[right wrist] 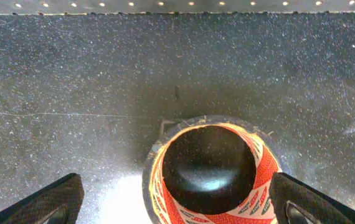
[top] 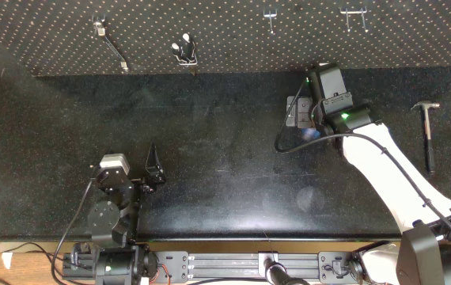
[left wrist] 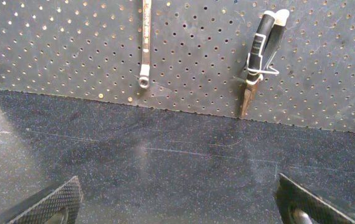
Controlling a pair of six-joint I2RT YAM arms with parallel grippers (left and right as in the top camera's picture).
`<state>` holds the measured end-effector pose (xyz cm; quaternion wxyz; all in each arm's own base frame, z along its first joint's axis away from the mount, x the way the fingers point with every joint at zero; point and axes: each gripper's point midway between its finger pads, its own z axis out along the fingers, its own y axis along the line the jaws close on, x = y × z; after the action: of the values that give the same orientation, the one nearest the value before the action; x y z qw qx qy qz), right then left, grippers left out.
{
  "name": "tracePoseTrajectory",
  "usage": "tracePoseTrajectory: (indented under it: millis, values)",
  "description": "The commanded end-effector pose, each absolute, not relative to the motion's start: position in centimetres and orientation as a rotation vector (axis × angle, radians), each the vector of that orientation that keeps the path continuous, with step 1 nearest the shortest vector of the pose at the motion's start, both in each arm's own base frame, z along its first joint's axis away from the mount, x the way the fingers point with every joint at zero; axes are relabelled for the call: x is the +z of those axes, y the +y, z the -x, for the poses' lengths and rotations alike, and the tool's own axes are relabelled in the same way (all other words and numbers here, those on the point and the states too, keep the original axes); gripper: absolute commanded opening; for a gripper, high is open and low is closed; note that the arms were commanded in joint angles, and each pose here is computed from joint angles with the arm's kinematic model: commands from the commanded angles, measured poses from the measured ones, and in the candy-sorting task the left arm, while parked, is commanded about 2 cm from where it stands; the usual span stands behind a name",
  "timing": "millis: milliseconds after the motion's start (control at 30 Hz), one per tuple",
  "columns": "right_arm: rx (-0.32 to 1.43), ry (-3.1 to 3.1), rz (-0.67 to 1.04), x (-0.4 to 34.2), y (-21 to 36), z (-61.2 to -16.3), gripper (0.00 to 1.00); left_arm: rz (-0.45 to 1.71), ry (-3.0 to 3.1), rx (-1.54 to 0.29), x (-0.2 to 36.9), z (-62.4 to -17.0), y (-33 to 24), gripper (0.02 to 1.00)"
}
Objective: Place Tools Onto Pegboard
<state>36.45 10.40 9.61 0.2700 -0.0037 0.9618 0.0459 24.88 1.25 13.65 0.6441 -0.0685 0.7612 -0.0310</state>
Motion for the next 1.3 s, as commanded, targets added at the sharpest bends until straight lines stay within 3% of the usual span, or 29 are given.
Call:
tracePoseTrajectory:
  millis: [33, 100, 633, 667, 733, 900, 1067, 1133, 1200, 1300]
  values:
    - [0.126, 2.599, 0.089, 8.9, 11.8, -36.9, 0.976, 0.168, 1.737, -0.072, 13.4, -24.9, 1.3, 0.996]
    - [0.117, 2.640, 0.112, 7.4, 12.3, -36.6, 0.976, 0.168, 1.737, -0.072, 13.4, -24.9, 1.3, 0.996]
    - [0.096, 2.722, 0.063, 5.3, 11.9, -35.6, 0.987, 0.168, 1.737, -0.072, 13.4, -24.9, 1.3, 0.996]
    - [0.092, 2.730, 0.063, 5.0, 11.9, -35.6, 0.945, 0.168, 1.737, -0.072, 13.4, -24.9, 1.3, 0.996]
    - [0.091, 2.733, 0.064, 4.9, 11.9, -35.6, 0.617, 0.168, 1.737, -0.072, 13.4, -24.9, 1.3, 0.996]
    - [0.093, 2.730, 0.064, 4.9, 11.9, -35.7, 0.110, 0.168, 1.737, -0.072, 13.4, -24.9, 1.3, 0.996]
    - [0.183, 2.748, 0.084, 5.1, 13.0, -35.1, 0.075, 0.168, 1.737, -0.072, 13.4, -24.9, 1.3, 0.996]
    - [0.257, 2.714, 0.079, 6.6, 13.7, -35.1, 0.073, 0.168, 1.737, -0.072, 13.4, -24.9, 1.3, 0.996]
    - [0.286, 2.646, 0.078, 9.1, 13.9, -35.4, 0.075, 0.168, 1.737, -0.072, 13.4, -24.9, 1.3, 0.996]
    - [0.351, 2.428, 0.074, 16.8, 13.7, -35.2, 0.073, 0.168, 1.737, -0.072, 13.4, -24.9, 1.3, 0.996]
